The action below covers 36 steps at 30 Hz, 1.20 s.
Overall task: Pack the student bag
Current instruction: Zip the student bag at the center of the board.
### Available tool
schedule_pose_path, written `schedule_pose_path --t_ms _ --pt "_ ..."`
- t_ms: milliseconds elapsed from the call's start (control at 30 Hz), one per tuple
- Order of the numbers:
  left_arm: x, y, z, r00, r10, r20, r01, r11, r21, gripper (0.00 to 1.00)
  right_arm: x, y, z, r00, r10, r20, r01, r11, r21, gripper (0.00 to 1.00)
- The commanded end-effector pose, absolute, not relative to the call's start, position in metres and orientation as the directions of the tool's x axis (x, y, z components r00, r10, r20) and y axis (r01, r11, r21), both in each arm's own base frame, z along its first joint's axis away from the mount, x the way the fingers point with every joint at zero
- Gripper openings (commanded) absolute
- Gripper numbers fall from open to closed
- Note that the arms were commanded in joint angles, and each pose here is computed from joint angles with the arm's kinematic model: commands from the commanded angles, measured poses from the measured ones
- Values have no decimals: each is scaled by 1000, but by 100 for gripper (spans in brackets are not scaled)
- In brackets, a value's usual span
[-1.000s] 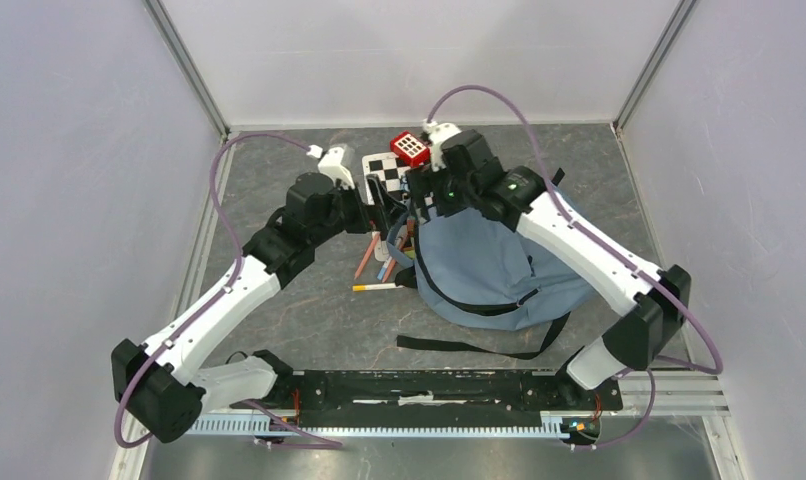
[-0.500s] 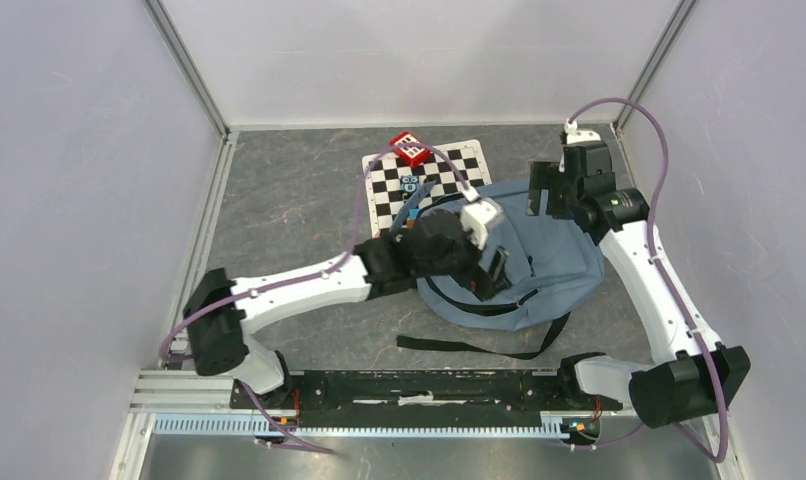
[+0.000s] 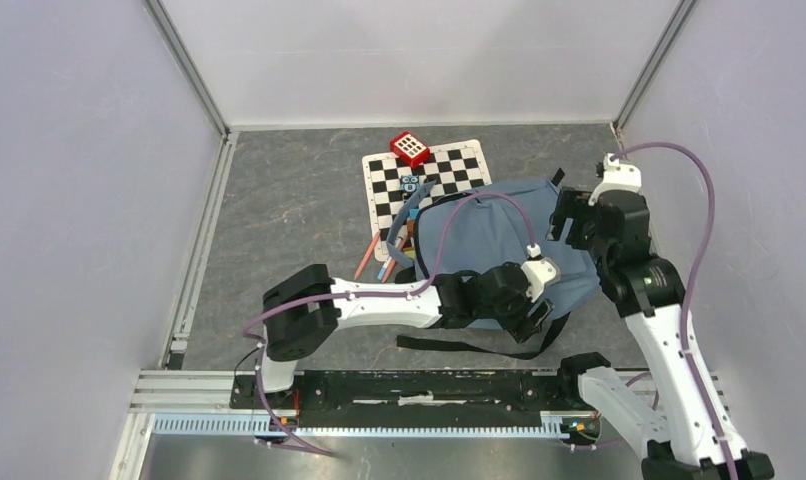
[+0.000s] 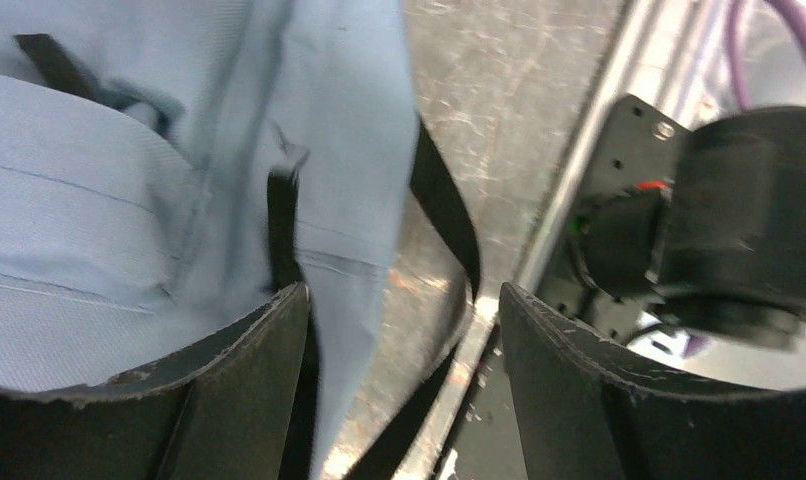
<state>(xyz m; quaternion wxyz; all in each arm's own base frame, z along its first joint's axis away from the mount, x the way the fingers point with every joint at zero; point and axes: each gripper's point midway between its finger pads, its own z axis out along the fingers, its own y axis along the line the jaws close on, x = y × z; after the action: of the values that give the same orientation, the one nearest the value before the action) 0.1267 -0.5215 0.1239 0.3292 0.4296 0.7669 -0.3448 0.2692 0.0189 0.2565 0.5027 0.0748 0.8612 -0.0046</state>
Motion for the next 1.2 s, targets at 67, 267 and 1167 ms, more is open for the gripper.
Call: schedule_pose_path --t_ms 67,267,1167 --pt "176 -553 151 -313 220 -924 845 508 -166 72 264 17 259 -364 135 -922 114 988 100 87" --pt "192 -572 139 -279 232 -932 827 552 -110 59 256 15 258 -302 117 -946 95 991 93 87" --pt "181 -536 171 -226 162 -960 766 639 -72 26 242 20 226 -383 46 -923 29 999 37 93"
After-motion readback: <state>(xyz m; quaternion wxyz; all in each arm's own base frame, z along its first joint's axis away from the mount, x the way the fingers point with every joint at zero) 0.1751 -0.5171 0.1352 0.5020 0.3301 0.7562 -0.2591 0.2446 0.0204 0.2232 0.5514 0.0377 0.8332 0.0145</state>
